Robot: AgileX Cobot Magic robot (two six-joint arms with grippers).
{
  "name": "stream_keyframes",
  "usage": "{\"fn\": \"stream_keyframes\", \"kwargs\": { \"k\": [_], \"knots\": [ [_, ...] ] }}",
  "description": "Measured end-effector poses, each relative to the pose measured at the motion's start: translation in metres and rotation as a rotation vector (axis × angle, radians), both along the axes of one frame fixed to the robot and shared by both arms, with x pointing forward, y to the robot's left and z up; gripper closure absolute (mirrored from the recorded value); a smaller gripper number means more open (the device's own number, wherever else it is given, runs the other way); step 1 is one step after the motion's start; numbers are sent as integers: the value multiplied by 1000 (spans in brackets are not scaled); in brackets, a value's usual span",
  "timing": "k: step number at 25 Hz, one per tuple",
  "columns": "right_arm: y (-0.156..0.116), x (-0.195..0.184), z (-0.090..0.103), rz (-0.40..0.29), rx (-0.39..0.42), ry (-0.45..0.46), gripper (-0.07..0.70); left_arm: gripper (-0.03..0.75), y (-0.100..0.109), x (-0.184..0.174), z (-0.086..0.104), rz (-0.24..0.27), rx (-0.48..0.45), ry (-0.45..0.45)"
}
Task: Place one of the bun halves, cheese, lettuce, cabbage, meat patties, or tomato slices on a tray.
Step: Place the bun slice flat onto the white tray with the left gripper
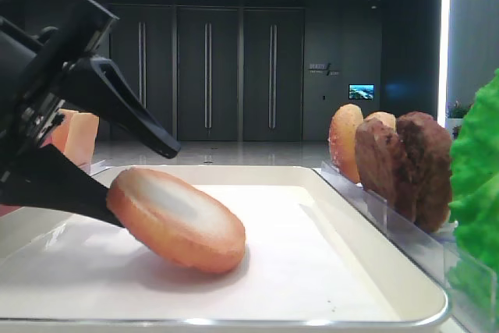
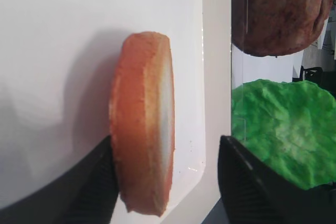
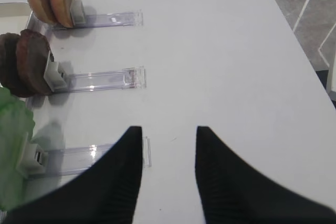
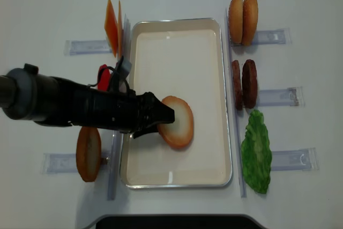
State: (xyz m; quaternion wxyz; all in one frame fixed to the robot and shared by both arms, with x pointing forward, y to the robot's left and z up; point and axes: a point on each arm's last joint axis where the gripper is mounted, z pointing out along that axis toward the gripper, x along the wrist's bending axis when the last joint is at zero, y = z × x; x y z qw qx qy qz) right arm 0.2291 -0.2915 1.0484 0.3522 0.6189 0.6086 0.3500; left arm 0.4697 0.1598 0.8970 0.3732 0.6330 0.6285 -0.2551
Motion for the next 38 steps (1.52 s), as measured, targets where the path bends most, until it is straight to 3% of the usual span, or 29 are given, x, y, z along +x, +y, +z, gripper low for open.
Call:
{"fn": "stream_keyframes", "kwargs": {
  "k": [18, 38],
  "knots": [
    [0, 0, 0, 0, 0, 0, 391, 262, 2, -1, 9, 10, 30, 13],
    [0, 0, 0, 0, 0, 0, 391, 262, 7, 4, 26, 0, 146, 26]
  ]
}}
